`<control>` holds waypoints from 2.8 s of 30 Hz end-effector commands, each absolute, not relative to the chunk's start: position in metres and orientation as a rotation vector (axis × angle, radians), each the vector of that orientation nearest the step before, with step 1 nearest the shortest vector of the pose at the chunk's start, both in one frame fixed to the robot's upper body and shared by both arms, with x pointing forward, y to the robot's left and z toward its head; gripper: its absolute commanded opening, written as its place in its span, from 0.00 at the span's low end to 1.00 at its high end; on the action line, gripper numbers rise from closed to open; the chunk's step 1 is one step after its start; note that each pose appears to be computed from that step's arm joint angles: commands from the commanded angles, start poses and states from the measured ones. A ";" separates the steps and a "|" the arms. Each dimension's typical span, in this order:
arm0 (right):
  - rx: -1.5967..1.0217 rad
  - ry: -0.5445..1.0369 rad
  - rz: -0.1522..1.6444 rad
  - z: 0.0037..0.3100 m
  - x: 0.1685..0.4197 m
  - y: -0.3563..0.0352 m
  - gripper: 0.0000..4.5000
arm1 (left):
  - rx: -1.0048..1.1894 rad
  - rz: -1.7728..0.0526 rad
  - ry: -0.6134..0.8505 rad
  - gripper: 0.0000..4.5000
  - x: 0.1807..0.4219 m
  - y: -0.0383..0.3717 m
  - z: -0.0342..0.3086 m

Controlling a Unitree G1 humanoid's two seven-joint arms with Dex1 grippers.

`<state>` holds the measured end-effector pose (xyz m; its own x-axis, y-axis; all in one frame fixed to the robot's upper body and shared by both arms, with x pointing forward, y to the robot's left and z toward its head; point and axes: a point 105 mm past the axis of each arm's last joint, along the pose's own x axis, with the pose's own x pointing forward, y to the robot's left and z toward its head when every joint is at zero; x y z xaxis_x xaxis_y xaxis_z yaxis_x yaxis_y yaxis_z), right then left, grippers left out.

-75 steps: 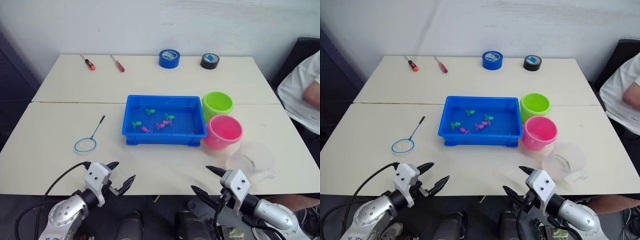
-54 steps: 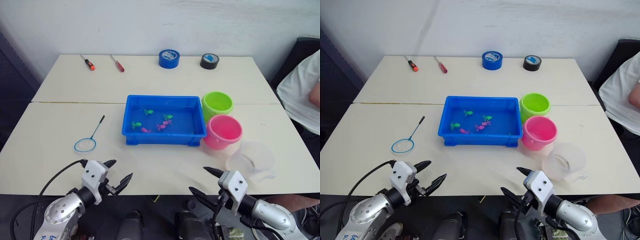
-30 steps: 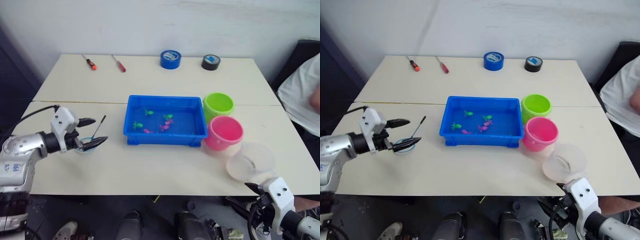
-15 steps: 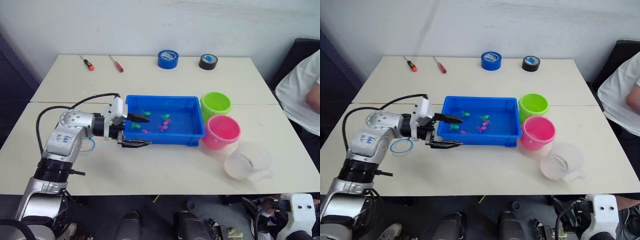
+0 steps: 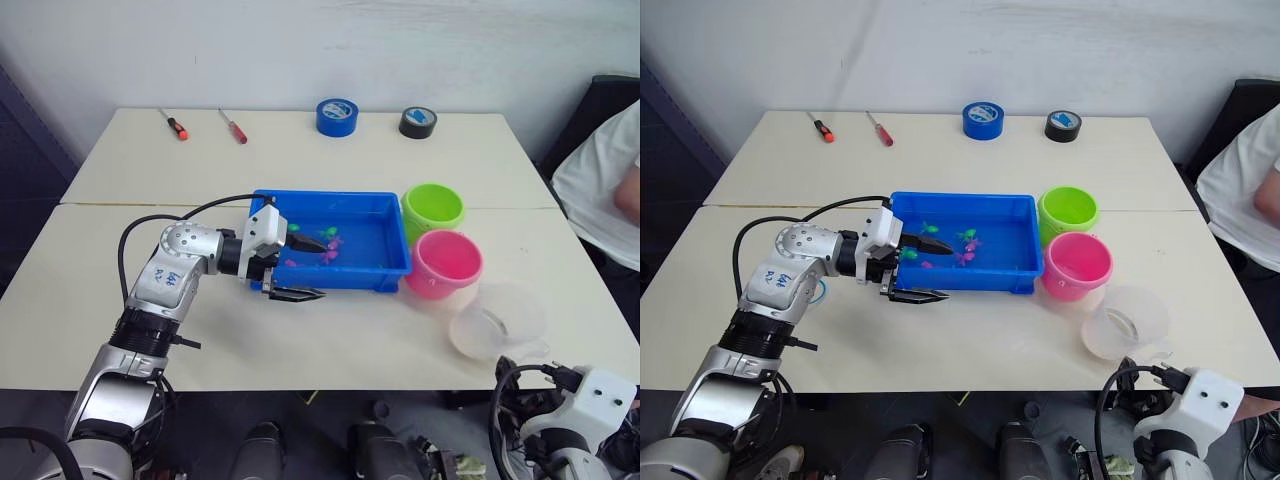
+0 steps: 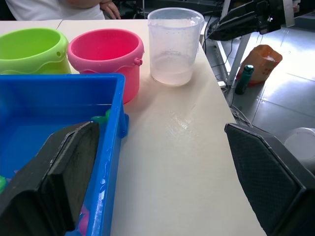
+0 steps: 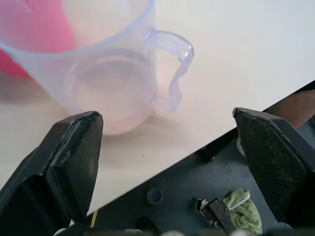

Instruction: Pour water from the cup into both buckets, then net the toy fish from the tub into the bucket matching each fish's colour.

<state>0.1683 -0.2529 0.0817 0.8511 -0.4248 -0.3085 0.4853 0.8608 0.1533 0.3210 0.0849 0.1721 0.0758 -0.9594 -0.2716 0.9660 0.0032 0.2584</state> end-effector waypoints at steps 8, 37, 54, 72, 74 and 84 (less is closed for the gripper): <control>0.195 0.217 -0.626 0.082 0.177 -0.277 1.00 | 0.476 -1.501 -0.032 0.99 0.322 0.088 0.184; 0.193 0.185 -0.694 0.075 0.197 -0.299 1.00 | 0.486 -1.480 -0.018 0.99 0.317 0.099 0.185; 0.221 0.184 -0.610 0.074 0.210 -0.285 1.00 | 0.492 -1.464 -0.017 0.99 0.315 0.103 0.185; 0.211 0.141 -0.587 0.066 0.231 -0.292 1.00 | 0.510 -1.450 -0.010 0.99 0.313 0.107 0.186; 0.208 0.132 -0.582 0.066 0.232 -0.292 1.00 | 0.512 -1.448 -0.009 0.99 0.313 0.107 0.187; 0.199 0.088 -0.557 0.068 0.237 -0.293 0.61 | 0.515 -1.448 -0.007 1.00 0.312 0.108 0.187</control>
<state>0.2388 -0.2876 0.0592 0.8459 -0.5014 -0.1818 0.5299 0.8290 0.1788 0.3146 0.1060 0.1743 0.1326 -0.9329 -0.3347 0.9538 0.0282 0.2991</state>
